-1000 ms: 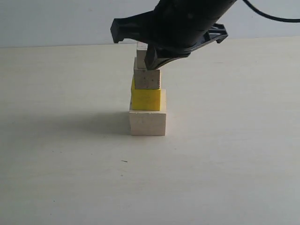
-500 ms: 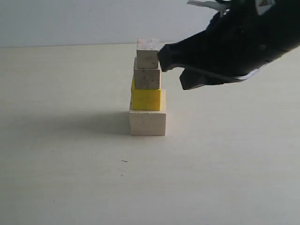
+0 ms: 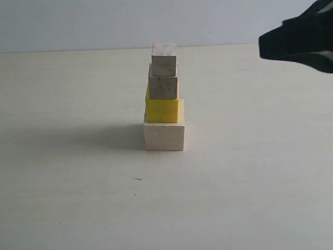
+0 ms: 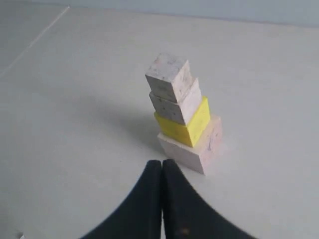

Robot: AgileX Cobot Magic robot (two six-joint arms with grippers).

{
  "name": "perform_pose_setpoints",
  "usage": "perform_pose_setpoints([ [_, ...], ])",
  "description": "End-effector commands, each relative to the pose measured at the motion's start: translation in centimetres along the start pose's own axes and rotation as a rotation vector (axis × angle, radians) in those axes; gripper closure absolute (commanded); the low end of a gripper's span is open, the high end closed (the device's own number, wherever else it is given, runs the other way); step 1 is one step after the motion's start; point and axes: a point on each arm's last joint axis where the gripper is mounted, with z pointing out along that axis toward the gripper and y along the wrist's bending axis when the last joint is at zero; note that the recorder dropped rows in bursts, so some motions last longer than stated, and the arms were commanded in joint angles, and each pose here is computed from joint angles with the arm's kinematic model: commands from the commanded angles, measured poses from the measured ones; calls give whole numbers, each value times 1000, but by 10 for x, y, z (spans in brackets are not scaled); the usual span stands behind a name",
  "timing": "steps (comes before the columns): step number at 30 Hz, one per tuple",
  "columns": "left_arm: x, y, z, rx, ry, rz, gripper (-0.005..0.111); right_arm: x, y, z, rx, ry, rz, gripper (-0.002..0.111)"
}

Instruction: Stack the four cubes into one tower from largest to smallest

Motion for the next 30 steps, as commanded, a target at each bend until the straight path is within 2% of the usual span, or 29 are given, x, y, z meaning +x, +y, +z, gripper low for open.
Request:
perform_pose_setpoints([
  [1, 0, 1, -1, -2, -16, -2, 107, 0, 0, -17, -18, -68, -17, 108],
  [30, -1, 1, -1, -10, -29, 13, 107, 0, 1, -28, -31, -103, -16, 108],
])
